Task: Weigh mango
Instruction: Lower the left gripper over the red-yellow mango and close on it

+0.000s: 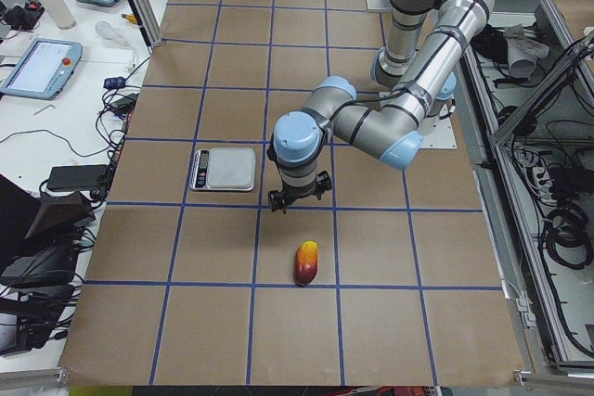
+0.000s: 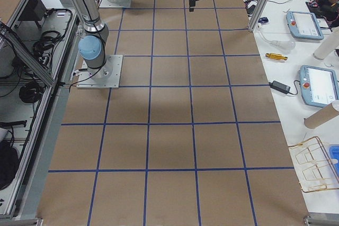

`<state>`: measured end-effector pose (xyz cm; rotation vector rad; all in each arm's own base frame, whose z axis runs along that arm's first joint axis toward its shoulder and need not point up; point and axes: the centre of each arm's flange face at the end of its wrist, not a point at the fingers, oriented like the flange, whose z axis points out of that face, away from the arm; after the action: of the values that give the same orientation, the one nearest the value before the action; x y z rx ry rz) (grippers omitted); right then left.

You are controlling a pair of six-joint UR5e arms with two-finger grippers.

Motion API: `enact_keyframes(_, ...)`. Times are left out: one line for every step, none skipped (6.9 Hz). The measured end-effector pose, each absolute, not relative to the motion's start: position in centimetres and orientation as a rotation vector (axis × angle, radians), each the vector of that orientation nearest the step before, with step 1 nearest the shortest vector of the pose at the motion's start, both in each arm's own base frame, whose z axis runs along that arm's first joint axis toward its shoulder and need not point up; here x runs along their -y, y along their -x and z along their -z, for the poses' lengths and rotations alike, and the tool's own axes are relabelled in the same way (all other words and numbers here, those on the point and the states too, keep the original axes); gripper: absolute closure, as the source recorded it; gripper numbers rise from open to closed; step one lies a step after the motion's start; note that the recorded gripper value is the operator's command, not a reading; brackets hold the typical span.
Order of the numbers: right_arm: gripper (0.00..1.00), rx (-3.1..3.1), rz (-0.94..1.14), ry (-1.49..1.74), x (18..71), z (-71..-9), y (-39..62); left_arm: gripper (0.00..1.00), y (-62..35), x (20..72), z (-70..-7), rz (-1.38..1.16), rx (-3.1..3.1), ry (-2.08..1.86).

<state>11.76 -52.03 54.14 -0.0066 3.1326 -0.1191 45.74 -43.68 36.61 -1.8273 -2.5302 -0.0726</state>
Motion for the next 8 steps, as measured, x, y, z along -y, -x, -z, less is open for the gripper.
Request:
enact_keyframes(0.0, -3.133, 0.119, 0.007, 52.0, -54.1, -11.8, 0.0, -48.4, 43.4, -33.5, 0.073, 2.455, 1.953)
enact_keyframes(0.0, -3.133, 0.119, 0.007, 52.0, -54.1, -11.8, 0.0, -50.3, 43.2, -30.8, 0.077, 2.38, 2.065)
enact_keyframes(0.0, -3.133, 0.119, 0.007, 52.0, -54.1, -11.8, 0.0, -51.7, 43.0, -28.4, 0.081, 2.314, 2.149)
enact_keyframes(0.0, -3.133, 0.119, 0.007, 52.0, -54.1, -11.8, 0.0, -52.6, 42.8, -26.3, 0.082, 2.277, 2.19)
enact_keyframes(0.0, -3.133, 0.119, 0.007, 52.0, -54.1, -11.8, 0.0, -53.1, 42.8, -24.6, 0.077, 2.247, 2.206)
enact_keyframes(0.0, -3.133, 0.12, 0.007, 52.0, -54.2, -11.8, 0.0, -53.5, 42.8, -23.2, 0.067, 2.225, 2.21)
enact_keyframes(0.0, -3.133, 0.12, 0.007, 52.0, -54.2, -11.8, 0.0, -53.6, 42.8, -21.7, 0.05, 2.205, 2.207)
enact_keyframes(0.0, -3.133, 0.12, 0.007, 52.0, -54.1, -11.8, 0.0, -53.7, 42.7, -20.3, 0.034, 2.178, 2.206)
